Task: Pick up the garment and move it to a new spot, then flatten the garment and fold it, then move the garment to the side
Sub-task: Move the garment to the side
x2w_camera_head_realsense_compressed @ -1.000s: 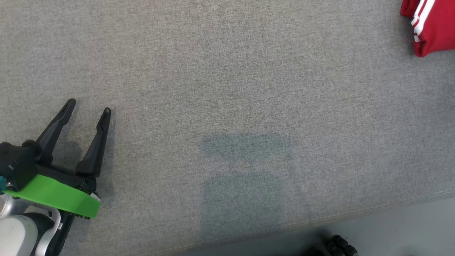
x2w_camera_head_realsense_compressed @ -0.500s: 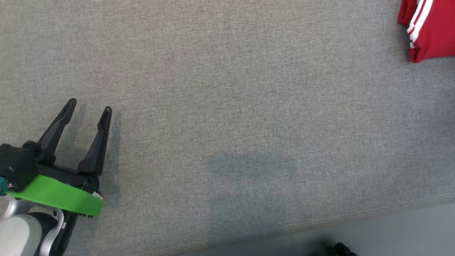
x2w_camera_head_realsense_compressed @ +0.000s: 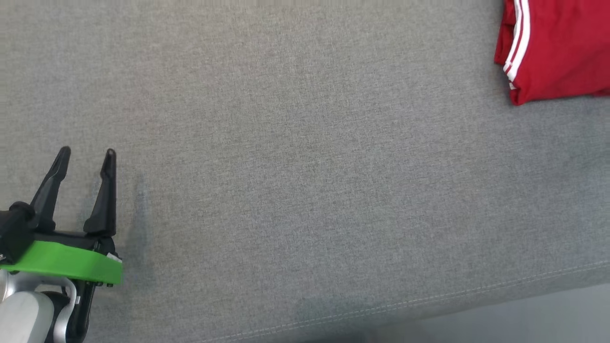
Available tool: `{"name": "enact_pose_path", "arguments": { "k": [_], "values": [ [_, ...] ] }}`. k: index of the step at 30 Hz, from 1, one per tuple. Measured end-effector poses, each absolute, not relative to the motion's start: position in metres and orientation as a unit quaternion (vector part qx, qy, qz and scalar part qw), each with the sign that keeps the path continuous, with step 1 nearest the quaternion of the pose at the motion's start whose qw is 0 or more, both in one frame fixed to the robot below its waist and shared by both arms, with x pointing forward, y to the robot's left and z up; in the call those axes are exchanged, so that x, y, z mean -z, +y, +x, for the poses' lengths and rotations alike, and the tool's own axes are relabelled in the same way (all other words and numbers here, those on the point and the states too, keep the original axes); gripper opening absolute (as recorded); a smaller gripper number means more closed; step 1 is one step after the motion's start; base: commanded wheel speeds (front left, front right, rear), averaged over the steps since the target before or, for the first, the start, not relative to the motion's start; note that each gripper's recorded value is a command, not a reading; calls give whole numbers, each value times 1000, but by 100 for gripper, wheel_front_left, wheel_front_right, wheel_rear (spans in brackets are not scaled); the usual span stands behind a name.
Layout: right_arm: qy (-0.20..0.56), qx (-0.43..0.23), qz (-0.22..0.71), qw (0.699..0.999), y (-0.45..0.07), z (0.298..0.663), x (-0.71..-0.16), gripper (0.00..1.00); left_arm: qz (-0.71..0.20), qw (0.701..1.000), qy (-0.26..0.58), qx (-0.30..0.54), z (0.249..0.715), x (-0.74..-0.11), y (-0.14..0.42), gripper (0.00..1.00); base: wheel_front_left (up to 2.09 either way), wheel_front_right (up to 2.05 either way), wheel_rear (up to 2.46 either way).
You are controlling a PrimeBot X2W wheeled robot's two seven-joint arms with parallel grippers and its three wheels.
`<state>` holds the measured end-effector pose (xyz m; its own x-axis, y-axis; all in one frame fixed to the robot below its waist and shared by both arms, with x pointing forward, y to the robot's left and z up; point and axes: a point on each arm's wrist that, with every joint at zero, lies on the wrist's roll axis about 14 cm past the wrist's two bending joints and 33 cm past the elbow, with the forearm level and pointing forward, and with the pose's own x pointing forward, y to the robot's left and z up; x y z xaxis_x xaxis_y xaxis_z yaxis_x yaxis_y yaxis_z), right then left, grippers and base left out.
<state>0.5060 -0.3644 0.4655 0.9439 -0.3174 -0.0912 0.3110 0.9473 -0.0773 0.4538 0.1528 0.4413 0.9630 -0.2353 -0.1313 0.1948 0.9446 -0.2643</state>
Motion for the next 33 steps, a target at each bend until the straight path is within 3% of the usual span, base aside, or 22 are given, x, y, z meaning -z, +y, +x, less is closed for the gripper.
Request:
{"name": "enact_pose_path", "arguments": {
  "k": [20, 24, 33],
  "values": [
    [110, 52, 35, 992, -232, 387, -418, 100, -112, 989, 98, 21, 373, -439, 189, 100, 0, 0, 0],
    [92, 19, 31, 995, -206, 377, -430, 100, -107, 990, 96, 8, 355, -441, 197, 100, 0, 0, 0],
    [36, 5, 7, 999, -201, 361, -465, 100, -108, 992, 56, 9, 333, -465, 197, 100, 0, 0, 0]
  ]
}}
